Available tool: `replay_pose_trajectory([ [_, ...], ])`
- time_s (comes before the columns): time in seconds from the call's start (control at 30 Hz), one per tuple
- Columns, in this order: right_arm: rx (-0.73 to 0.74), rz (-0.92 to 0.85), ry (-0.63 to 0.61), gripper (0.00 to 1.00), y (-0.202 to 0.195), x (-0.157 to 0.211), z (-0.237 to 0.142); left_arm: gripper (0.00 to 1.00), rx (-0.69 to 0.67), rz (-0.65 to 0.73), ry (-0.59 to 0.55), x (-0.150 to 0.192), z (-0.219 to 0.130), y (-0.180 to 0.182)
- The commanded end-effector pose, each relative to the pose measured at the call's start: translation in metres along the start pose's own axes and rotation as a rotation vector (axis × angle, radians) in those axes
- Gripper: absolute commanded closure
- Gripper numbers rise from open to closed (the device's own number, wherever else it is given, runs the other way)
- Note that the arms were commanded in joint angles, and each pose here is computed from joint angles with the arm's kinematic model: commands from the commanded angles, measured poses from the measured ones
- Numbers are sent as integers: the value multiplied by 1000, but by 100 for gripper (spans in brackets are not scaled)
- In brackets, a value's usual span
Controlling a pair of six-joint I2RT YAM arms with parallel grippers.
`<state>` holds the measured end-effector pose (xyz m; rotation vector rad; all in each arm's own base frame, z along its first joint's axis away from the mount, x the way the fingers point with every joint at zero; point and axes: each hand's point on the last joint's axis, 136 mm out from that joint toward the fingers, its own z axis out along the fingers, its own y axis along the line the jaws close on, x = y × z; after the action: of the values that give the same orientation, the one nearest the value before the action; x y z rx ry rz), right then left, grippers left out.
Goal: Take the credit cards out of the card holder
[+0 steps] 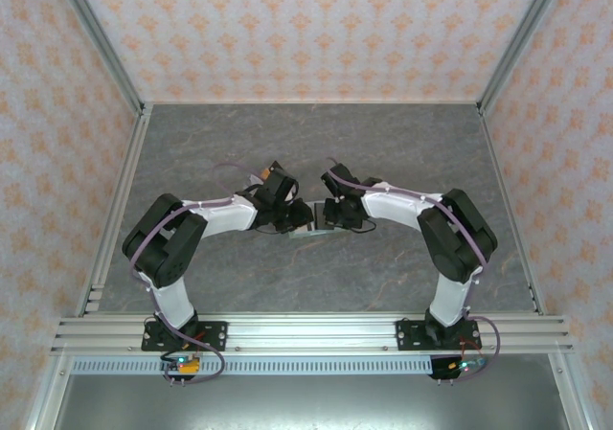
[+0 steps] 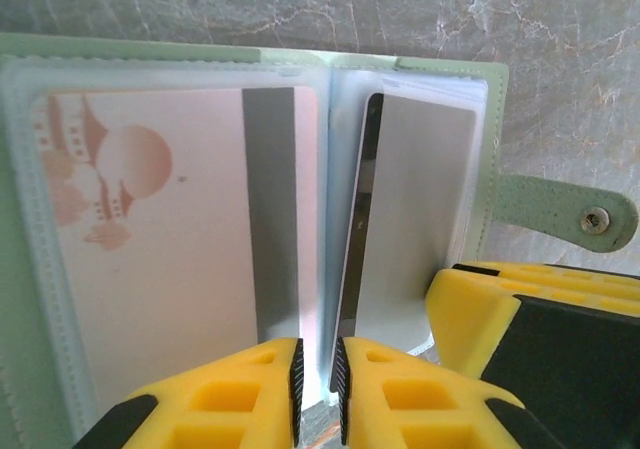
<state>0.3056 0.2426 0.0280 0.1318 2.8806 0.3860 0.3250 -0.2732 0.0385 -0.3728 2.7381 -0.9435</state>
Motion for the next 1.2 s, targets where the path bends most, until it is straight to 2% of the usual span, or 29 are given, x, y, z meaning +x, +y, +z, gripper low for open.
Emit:
replay_pose_trajectory([
  [0.0,39,14,17,81,-12,8,-5,81,3,0,-5,2,5,-2],
  [0.8,-14,13,40,84,2,6,8,81,49,-13,48,10,25,-3],
  [1.17,11,17,45,84,-3,8,12,87,193,-33,10,2,11,-21],
])
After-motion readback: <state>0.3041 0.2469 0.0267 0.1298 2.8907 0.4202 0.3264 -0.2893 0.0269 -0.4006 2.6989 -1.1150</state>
